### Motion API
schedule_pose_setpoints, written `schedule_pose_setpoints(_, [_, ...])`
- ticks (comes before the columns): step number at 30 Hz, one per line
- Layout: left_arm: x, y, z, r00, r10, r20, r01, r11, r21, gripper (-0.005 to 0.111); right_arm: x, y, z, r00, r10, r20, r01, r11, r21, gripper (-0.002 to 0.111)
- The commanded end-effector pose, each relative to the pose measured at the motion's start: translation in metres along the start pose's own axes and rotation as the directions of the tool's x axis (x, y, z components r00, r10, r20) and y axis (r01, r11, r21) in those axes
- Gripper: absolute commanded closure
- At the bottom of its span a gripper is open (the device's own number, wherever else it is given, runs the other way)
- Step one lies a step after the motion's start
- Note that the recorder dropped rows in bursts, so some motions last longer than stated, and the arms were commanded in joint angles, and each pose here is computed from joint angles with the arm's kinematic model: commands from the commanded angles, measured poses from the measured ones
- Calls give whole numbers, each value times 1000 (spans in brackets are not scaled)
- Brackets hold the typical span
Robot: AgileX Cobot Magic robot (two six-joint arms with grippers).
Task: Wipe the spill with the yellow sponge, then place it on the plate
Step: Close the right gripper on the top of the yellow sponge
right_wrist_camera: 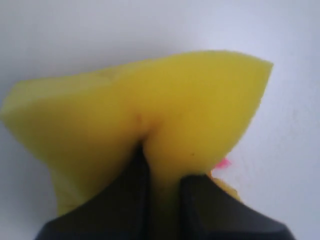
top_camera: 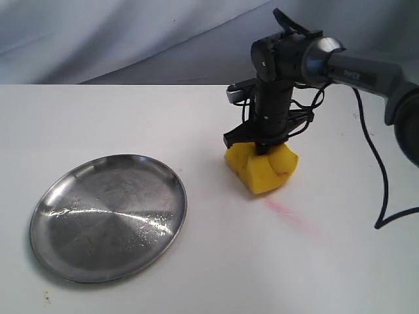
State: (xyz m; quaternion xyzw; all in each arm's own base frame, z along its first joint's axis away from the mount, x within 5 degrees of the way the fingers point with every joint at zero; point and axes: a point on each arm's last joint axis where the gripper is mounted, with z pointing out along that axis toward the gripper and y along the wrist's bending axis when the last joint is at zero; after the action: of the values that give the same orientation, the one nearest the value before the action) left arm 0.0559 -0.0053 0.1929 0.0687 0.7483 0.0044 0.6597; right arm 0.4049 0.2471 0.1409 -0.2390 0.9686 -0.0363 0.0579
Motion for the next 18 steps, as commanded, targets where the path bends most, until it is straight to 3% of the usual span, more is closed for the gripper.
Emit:
schedule_pose_setpoints(1, [-2,0,0,1000,-9,11,9,1000,-2,107,36,14,-5,997,-76,-10,76,997,2,108])
schedule_pose_setpoints(12, [-2,0,0,1000,-9,11,9,1000,-2,107,141,35,-12,991,-59,120,75,988,-132,108])
schedule_pose_setpoints(15, [-2,0,0,1000,-9,11,9,1000,-2,107,155,40,-4,987,-58,150,80,986,-147,108])
schedule_pose_setpoints(18, [-2,0,0,1000,-9,11,9,1000,-2,107,149,43,0,975,-29,220,65,985,-159,108])
